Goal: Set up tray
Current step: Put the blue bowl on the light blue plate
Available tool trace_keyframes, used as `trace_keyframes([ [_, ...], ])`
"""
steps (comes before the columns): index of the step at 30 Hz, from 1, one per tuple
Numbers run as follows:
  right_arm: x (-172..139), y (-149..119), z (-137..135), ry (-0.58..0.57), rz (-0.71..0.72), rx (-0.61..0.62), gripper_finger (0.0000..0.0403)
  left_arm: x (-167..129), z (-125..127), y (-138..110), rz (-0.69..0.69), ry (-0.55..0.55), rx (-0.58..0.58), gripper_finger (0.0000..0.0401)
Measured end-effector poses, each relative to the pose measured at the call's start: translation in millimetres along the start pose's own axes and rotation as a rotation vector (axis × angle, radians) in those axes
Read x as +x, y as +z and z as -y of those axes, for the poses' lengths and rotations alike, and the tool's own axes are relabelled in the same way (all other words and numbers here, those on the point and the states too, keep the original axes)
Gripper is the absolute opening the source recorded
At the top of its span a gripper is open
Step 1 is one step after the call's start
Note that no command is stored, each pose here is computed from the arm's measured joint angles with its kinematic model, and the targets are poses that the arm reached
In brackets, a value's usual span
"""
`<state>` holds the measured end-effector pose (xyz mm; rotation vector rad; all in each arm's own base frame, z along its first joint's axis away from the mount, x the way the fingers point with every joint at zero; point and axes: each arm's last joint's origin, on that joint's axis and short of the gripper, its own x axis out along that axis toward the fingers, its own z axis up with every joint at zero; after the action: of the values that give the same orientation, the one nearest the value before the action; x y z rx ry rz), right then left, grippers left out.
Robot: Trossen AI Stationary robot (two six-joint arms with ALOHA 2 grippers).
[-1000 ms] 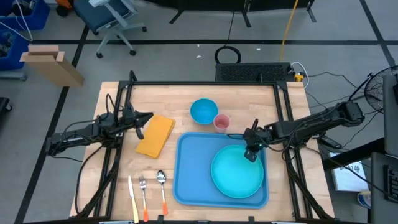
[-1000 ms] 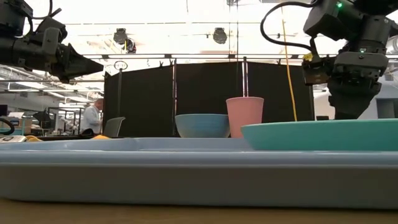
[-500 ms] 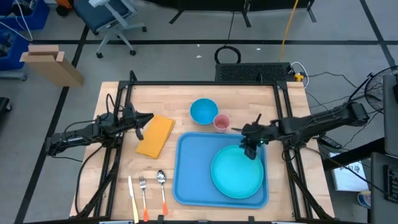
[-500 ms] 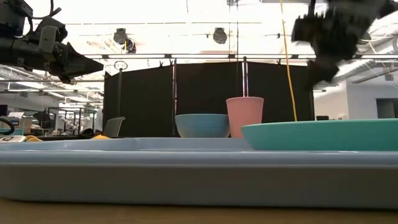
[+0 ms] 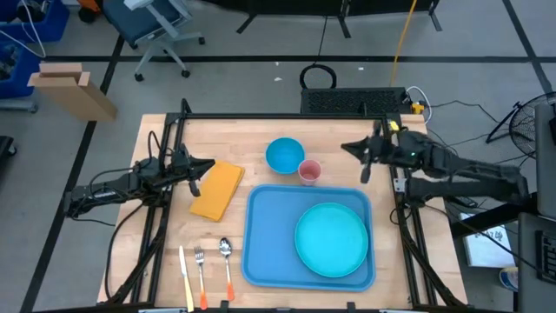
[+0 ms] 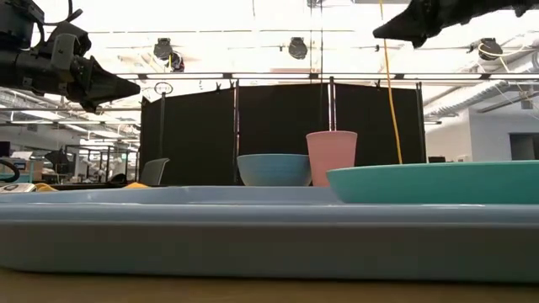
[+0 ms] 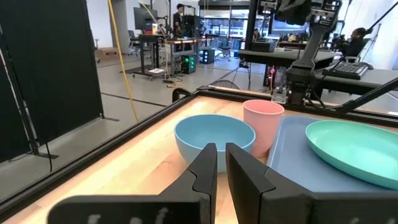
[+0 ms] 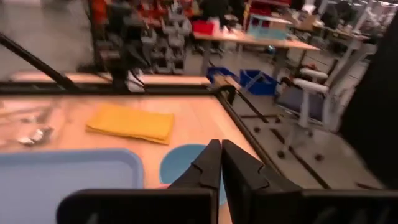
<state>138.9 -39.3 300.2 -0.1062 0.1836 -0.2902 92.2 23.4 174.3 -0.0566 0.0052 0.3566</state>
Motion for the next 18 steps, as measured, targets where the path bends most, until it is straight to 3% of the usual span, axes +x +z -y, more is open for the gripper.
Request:
trace_keyframes([
  [7,9,-68,4,-0.023,0.084,0.213,0.0001,0,0,0,0.002,0.003,0.019,0.0037],
  [10,11,-93,2,-0.049,0.184,0.292,0.0000,0,0,0,0.002,0.003,0.028,0.0037],
  [14,9,-117,-1,-0.069,0.240,0.301,0.0000,0,0,0,0.002,0.001,0.002,0.0037],
  [18,8,-124,-1,-0.104,0.236,0.274,0.0000,0,0,0,0.001,0.002,-0.013,0.0037],
])
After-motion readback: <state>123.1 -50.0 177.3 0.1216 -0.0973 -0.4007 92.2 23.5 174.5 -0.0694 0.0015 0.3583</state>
